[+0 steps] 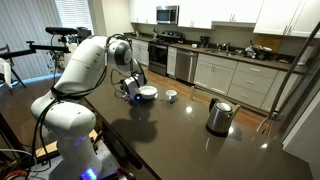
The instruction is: Pick up the small glass cup and pour its contents in the white bowl. Put the small glass cup back on the table.
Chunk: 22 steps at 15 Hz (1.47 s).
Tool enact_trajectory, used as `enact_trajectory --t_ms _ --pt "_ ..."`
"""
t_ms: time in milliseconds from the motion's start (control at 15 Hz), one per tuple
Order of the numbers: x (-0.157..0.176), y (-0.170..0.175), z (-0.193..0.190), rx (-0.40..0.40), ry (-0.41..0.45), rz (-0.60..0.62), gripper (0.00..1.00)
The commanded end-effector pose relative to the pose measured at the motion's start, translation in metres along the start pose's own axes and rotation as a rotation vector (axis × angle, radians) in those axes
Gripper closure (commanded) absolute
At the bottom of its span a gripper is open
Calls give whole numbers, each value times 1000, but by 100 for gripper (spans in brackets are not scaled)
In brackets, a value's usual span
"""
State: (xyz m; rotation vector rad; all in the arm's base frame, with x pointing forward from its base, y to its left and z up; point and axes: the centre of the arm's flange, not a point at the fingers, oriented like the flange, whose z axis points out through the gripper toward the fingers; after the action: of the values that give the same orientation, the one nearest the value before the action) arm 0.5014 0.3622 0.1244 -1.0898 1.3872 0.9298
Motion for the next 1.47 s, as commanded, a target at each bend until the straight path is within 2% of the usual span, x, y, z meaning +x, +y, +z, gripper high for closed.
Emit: enact_trajectory --t_ms 0,533,1400 --pt "-2 -3 8 -22 10 17 43" --pt "-14 2 8 -26 26 13 43" --pt "-43 12 17 -26 155 -2 43"
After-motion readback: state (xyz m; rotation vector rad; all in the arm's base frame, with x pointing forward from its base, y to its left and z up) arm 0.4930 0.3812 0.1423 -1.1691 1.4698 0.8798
